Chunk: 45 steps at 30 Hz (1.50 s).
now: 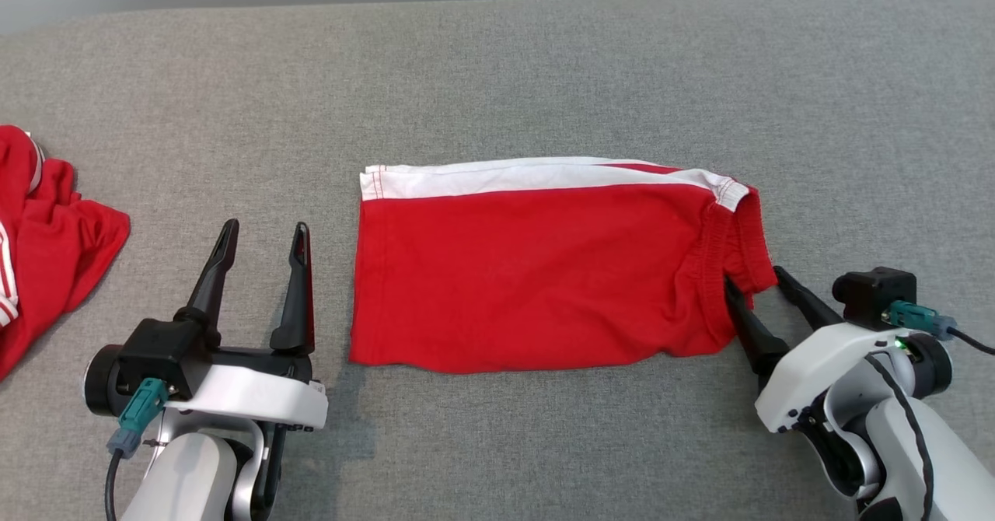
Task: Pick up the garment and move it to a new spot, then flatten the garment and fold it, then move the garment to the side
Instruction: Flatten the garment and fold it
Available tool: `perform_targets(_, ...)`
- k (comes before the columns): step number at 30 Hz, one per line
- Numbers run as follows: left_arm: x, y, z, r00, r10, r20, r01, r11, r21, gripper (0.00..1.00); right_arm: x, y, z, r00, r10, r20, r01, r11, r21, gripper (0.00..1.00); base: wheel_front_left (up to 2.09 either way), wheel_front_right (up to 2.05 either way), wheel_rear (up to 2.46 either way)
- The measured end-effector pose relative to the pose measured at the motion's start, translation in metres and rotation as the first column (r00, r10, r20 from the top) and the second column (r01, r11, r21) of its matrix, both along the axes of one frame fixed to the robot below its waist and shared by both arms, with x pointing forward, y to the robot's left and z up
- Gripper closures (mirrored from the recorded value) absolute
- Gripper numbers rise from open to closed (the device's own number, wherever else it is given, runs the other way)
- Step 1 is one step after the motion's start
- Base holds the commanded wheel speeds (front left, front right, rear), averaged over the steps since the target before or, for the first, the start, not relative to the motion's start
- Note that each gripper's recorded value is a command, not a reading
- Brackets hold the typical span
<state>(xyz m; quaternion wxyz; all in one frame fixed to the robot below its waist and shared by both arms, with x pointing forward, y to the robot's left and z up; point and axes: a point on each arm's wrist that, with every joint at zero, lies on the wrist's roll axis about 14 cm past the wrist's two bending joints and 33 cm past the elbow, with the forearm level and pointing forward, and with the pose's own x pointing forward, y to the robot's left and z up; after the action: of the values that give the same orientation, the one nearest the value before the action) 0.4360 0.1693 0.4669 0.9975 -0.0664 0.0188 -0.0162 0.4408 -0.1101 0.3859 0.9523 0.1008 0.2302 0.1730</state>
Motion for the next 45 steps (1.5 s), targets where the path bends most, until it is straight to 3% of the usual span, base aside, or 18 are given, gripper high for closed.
perform_targets(2, 0.001, 0.000, -0.001, 1.000, 0.000, -0.002, 0.000, 1.000, 0.002, 0.00, 0.000, 0.006, -0.002, 1.000, 0.016, -0.012, -0.016, 1.000, 0.011, 0.00, 0.00, 0.00, 0.00)
perform_targets(3, 0.001, 0.000, -0.001, 1.000, -0.001, 0.000, 0.001, 1.000, 0.003, 0.00, 0.001, 0.006, -0.002, 1.000, 0.017, -0.014, -0.017, 1.000, 0.019, 0.19, 0.00, 0.00, 0.00)
perform_targets(4, 0.002, 0.000, -0.001, 1.000, 0.000, 0.000, 0.000, 1.000, 0.002, 0.00, 0.002, 0.006, -0.001, 1.000, 0.012, -0.008, -0.012, 1.000, 0.027, 0.65, 0.00, 0.00, 0.00)
perform_targets(5, 0.003, 0.000, -0.001, 1.000, -0.001, 0.002, 0.001, 1.000, 0.004, 0.00, 0.003, 0.006, -0.002, 1.000, 0.013, -0.011, -0.013, 0.999, 0.031, 0.96, 0.00, 0.00, 0.00)
perform_targets(6, 0.004, 0.000, 0.000, 1.000, 0.000, 0.004, 0.000, 1.000, 0.005, 0.00, 0.003, 0.006, -0.001, 1.000, 0.012, -0.010, -0.011, 0.999, 0.038, 1.00, 0.00, 0.00, 0.00)
perform_targets(12, 0.007, -0.003, -0.001, 1.000, -0.006, 0.008, 0.006, 1.000, 0.003, 0.00, 0.006, -0.005, 0.002, 0.999, -0.037, -0.002, 0.037, 0.996, 0.082, 1.00, 0.00, 0.00, 0.00)
perform_targets(22, 0.011, -0.011, -0.001, 1.000, -0.023, 0.012, 0.023, 1.000, 0.001, 0.00, -0.006, -0.064, -0.001, 0.976, -0.216, -0.029, 0.217, 0.969, 0.114, 1.00, 0.00, 0.00, 0.00)
perform_targets(26, 0.013, -0.015, -0.002, 0.999, -0.037, 0.013, 0.037, 0.999, 0.000, 0.00, -0.002, -0.054, 0.015, 0.974, -0.226, -0.008, 0.223, 0.955, 0.196, 1.00, 0.00, 0.00, 0.00)
perform_targets(30, 0.014, -0.018, -0.001, 0.999, -0.047, 0.014, 0.047, 0.999, -0.002, 0.00, 0.004, -0.034, 0.039, 0.982, -0.183, 0.037, 0.167, 0.950, 0.263, 1.00, 0.00, 0.00, 0.00)
perform_targets(37, 0.013, -0.019, 0.000, 0.998, -0.052, 0.017, 0.052, 0.999, -0.002, 0.00, 0.008, 0.049, 0.105, 0.981, 0.033, 0.192, -0.104, 0.922, 0.372, 1.00, 0.00, 0.00, 0.00)
perform_targets(45, 0.013, -0.015, 0.000, 0.999, -0.039, 0.016, 0.039, 0.999, -0.007, 0.00, -0.005, 0.134, 0.112, 0.947, 0.262, 0.187, -0.318, 0.858, 0.404, 1.00, 0.00, 0.00, 0.00)
